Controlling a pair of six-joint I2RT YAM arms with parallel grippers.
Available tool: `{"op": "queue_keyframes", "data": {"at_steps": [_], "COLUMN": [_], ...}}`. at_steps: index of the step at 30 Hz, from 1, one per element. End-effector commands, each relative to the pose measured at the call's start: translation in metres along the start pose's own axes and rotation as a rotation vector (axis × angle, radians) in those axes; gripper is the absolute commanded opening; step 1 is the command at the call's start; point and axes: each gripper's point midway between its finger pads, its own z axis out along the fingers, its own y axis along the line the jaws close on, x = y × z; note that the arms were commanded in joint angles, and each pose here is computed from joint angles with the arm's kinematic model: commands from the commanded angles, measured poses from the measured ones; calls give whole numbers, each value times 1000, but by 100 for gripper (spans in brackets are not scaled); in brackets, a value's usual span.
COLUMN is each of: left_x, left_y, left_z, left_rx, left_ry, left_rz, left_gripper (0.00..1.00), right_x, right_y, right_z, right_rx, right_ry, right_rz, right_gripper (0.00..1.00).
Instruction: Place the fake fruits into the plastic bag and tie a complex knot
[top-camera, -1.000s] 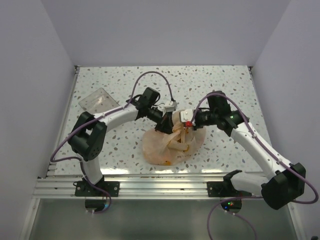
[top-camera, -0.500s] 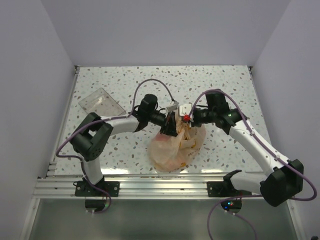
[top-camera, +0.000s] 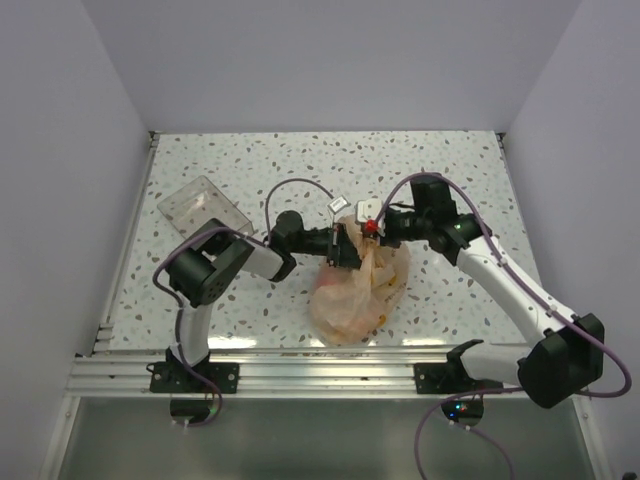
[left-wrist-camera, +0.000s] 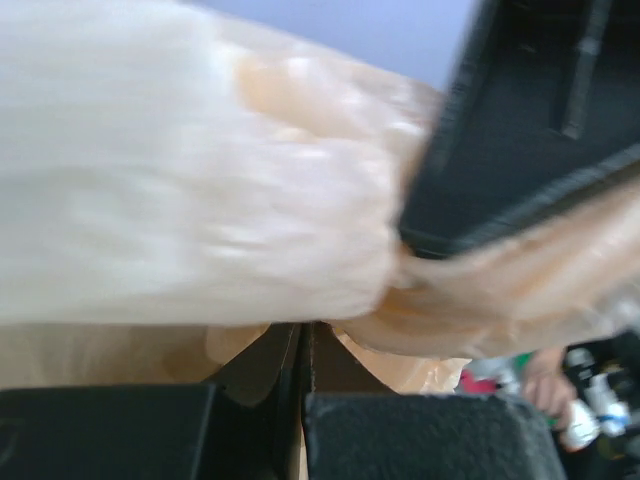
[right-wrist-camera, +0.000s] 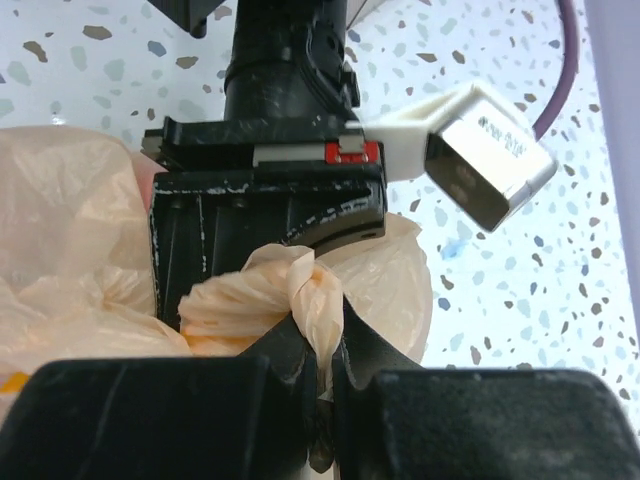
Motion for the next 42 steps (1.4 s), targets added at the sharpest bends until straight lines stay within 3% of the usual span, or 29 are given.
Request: {"op": "queue_keyframes", "data": {"at_steps": [1, 6, 7, 8, 10, 12, 17, 21, 23, 26, 28, 30, 32, 36, 37, 42], "left_x": [-16, -31, -34, -35, -35, -36, -39, -36, -33, -31, -31, -31, -34, -35, -35, -33], "left_y": [-71, -60, -55, -55, -55, -58, -59, -58, -57, -57, -57, -57, -59, -60, -60, -58], "left_z": [7, 7, 6, 6, 6, 5, 0, -2, -2, -4, -3, -3, -2, -1, -1, -1], "left_rx": [279, 221, 201, 200, 190, 183, 142, 140, 143, 145, 149, 146, 150, 146, 148, 148], "left_ry": [-100, -176, -192, -194, -193, -196, -194, -186, -182, -181, -177, -178, -175, -171, -169, -164], "left_rz": [152, 141, 135, 151, 152, 173, 198, 189, 184, 174, 172, 170, 178, 186, 187, 188], "left_gripper": [0, 0, 0, 0, 0, 0, 0, 0, 0, 0, 0, 0, 0, 0, 0, 0], "right_x": [-17, -13, -11, -10, -8, -6, -8, -2, -8, -5, 1, 1, 3, 7, 13, 15], "right_y": [-20, -12, -9, -11, -13, -20, -31, -31, -23, 16, 47, 58, 62, 71, 74, 43], "right_z": [-1, -2, -2, -5, -8, -15, -41, -72, -85, -85, -80, -78, -78, -72, -68, -53], "right_rx": [49, 32, 28, 47, 74, 128, 222, 252, 216, 88, 0, -37, -30, -53, -45, 27], "right_ry": [-39, -29, -24, -12, 6, 36, 107, 129, 74, 75, 72, 56, 60, 36, 41, -56], "right_rz": [-32, 8, 18, 25, 49, 75, 94, 216, 307, 449, 538, 576, 617, 696, 767, 792], "right_gripper": [0, 1, 6, 23, 46, 83, 90, 83, 80, 54, 56, 50, 38, 0, 0, 0]}}
